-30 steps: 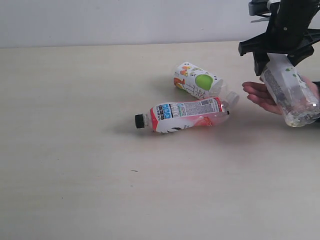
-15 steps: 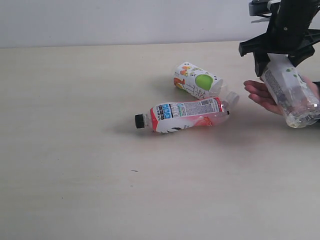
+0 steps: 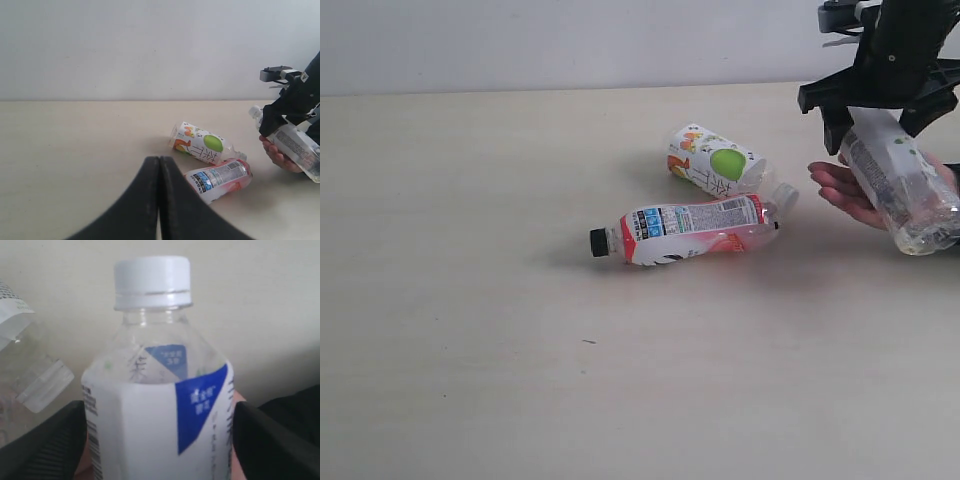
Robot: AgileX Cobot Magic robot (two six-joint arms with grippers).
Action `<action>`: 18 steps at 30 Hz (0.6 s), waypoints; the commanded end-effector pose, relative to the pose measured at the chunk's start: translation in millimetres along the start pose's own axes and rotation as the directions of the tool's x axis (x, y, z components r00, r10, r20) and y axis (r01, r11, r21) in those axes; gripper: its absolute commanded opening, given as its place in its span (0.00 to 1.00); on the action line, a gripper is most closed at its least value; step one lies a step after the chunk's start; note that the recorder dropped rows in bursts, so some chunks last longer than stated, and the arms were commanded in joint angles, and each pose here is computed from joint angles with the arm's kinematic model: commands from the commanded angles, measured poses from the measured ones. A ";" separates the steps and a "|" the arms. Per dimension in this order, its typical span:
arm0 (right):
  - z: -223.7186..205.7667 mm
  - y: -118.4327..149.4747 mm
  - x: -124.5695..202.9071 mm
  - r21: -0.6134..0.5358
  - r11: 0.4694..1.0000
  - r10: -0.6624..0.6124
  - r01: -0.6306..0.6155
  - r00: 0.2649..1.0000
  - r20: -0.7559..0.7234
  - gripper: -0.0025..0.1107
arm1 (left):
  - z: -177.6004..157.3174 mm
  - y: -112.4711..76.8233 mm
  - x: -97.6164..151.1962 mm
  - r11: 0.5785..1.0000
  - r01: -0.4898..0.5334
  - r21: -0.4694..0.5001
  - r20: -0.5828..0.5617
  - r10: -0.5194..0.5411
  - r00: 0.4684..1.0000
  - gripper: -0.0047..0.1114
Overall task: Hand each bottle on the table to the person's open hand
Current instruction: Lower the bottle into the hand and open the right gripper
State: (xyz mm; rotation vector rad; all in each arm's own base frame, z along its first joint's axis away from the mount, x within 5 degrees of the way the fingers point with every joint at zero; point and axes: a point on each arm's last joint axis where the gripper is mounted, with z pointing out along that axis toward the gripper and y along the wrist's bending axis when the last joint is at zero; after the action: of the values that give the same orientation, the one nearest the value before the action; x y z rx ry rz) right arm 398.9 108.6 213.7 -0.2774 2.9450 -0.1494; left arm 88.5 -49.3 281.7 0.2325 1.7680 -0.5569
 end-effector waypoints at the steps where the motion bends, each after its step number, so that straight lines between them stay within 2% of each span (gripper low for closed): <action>1: -1.6 -1.9 -2.3 0.003 1.000 0.002 -0.002 1.000 0.017 0.73 | -1.3 0.3 -1.0 1.000 0.002 -0.002 0.021 -0.002 1.000 0.05; 6: -11.2 -2.7 -6.2 -0.004 1.000 -0.011 0.011 0.996 0.084 0.79 | -1.3 0.3 -1.0 1.000 0.002 -0.002 0.021 -0.002 1.000 0.05; 12: -81.6 -10.7 -10.9 -0.007 0.997 -0.074 0.080 0.953 0.294 0.79 | -1.3 0.3 -1.0 1.000 0.002 -0.002 0.021 -0.002 1.000 0.05; 14: -103.3 -7.5 -7.2 -0.049 0.986 -0.135 0.162 0.924 0.357 0.79 | -1.3 0.3 -1.0 1.000 0.002 -0.002 0.021 -0.002 1.000 0.05; 15: -119.3 -2.1 -2.0 -0.094 0.961 -0.203 0.262 0.891 0.407 0.79 | -1.3 0.3 -1.0 1.000 0.002 -0.002 0.021 -0.002 1.000 0.05; 16: -125.3 0.6 -0.2 -0.115 0.947 -0.226 0.301 0.874 0.431 0.79 | -1.3 0.3 -1.0 1.000 0.002 -0.002 0.021 -0.002 1.000 0.05; 18: -148.6 13.7 8.9 -0.182 0.847 -0.338 0.499 0.771 0.540 0.79 | -1.3 0.3 -1.0 1.000 0.002 -0.002 0.021 -0.002 1.000 0.05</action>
State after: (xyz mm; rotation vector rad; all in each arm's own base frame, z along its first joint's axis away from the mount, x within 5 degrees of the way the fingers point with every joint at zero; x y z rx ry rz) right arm 369.8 126.0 340.1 -0.7247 2.4564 0.2063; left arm 88.5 -49.3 281.7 0.2325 1.7680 -0.5569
